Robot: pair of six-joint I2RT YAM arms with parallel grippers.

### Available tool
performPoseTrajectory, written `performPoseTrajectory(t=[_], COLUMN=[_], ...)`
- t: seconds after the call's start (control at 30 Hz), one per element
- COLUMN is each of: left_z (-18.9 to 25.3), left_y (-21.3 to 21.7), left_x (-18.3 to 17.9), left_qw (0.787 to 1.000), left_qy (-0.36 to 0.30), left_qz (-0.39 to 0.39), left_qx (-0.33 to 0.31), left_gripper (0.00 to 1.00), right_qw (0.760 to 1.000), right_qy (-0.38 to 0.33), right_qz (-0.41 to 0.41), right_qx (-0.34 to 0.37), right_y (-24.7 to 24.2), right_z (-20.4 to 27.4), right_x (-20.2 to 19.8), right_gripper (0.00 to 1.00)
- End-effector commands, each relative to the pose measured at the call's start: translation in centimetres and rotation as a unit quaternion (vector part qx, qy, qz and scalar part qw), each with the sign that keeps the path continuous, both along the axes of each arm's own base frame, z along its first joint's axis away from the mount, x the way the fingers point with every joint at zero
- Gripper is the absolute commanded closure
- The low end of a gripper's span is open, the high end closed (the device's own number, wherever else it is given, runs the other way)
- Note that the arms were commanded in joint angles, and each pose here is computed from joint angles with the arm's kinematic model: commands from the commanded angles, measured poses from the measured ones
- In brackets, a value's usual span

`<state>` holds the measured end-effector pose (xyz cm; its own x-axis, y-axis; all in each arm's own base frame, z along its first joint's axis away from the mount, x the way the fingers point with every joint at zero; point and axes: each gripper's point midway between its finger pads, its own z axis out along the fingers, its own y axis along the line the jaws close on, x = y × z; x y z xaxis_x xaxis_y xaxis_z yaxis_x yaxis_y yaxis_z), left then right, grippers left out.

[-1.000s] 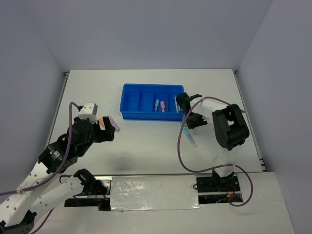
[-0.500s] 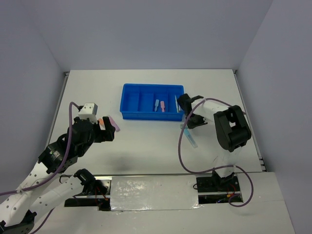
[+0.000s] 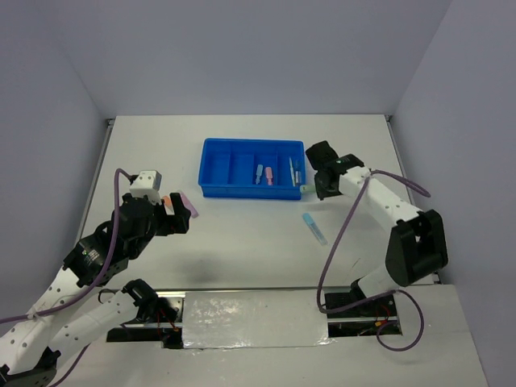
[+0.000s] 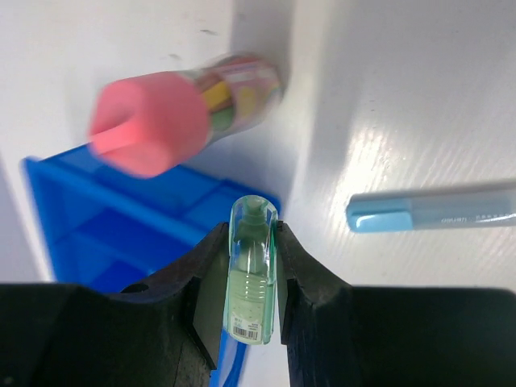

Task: Sort the stationery into containers
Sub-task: Pick up the pen from the center of the board, then place the pen in the storage box.

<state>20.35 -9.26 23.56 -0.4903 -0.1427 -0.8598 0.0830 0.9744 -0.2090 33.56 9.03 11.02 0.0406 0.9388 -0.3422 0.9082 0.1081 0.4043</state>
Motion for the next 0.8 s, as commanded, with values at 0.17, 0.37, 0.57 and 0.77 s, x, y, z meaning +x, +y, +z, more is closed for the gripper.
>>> performPoseTrajectory(t=[0.17,0.37,0.57,0.77], left_z=[0.4,0.5,0.2,0.2], left_y=[-0.5,-0.4,-0.4,-0.6], left_x=[0.6,0.5,0.6,0.7], left_qw=[1.0,1.0,1.0,1.0], left_qy=[-0.014,-0.015,-0.009,-0.008], left_qz=[-0.008,-0.007,-0.005,-0.009], left_qx=[0.002,0.001,0.007,0.006], left_gripper=[0.01,0.01,0.01,0.01], right_qw=[0.965,0.876,0.774,0.75], right_qy=[-0.198,-0.211,-0.193,-0.154], right_qz=[0.169,0.426,0.58,0.616], right_qx=[-0.016,-0.087,-0.167,-0.188], right_y=[3.4,12.3,17.1,17.3], right_z=[9.4,12.1,9.5,5.7], right_x=[5.1,12.4,16.4,17.2], right_gripper=[1.0,1.0,1.0,0.87])
